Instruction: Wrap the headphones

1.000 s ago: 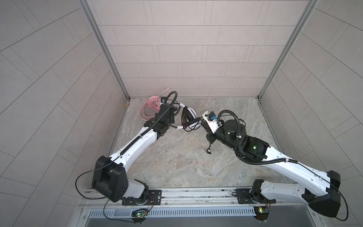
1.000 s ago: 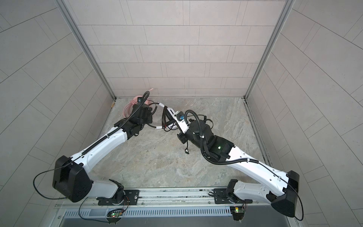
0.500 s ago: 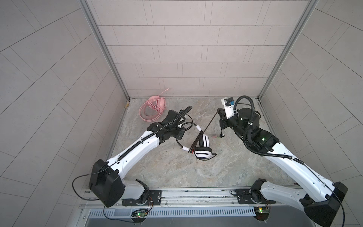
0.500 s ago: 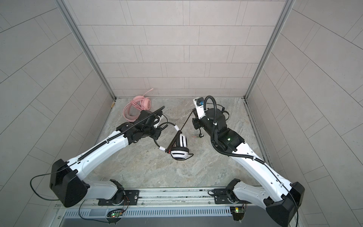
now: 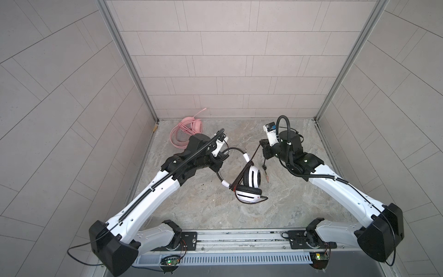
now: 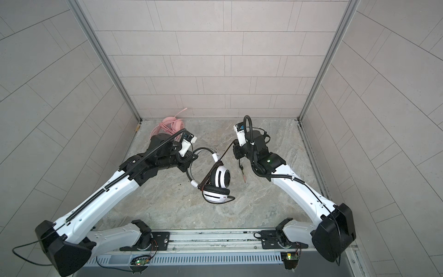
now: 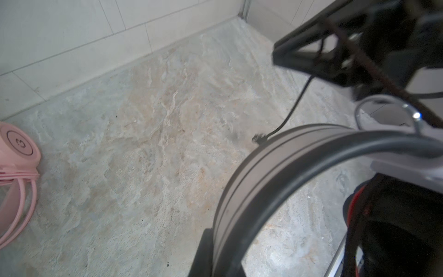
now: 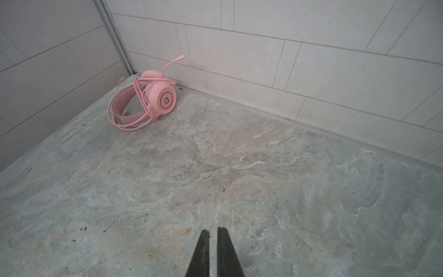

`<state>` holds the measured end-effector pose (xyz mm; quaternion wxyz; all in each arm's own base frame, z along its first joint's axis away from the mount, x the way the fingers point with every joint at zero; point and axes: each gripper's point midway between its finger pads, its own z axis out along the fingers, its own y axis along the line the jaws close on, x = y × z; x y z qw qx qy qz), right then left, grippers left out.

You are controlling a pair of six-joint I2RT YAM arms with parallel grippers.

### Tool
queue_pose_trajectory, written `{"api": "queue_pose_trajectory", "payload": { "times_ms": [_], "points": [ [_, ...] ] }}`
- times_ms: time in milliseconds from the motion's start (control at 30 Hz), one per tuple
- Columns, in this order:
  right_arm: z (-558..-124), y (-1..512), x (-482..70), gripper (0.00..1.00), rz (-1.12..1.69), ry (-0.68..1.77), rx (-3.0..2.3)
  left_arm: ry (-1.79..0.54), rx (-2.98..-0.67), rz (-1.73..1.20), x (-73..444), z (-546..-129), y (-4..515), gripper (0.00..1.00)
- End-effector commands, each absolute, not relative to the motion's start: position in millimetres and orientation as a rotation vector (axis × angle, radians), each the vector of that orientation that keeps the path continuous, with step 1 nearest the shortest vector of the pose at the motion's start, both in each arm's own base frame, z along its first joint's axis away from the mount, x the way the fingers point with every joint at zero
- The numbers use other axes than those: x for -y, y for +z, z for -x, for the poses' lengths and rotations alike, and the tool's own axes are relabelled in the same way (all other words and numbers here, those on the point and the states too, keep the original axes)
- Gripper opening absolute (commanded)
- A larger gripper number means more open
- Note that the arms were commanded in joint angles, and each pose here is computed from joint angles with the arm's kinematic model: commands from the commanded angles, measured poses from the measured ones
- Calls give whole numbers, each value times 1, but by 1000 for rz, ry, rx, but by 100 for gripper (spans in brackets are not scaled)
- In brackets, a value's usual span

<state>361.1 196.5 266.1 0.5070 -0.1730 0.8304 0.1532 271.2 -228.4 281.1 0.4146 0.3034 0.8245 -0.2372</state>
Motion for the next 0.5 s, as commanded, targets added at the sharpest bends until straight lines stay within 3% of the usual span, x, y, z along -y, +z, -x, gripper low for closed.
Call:
{"api": "queue_pose_trajectory", "payload": {
  "times_ms": [0,467],
  "points": [
    [-362,264,-208,11,410,473,-1984,-765,-1881,-753,243,-261,337,0],
    [-368,247,-254,16,405,805,-1956,-916,-1736,-734,258,-256,397,0]
  ]
}}
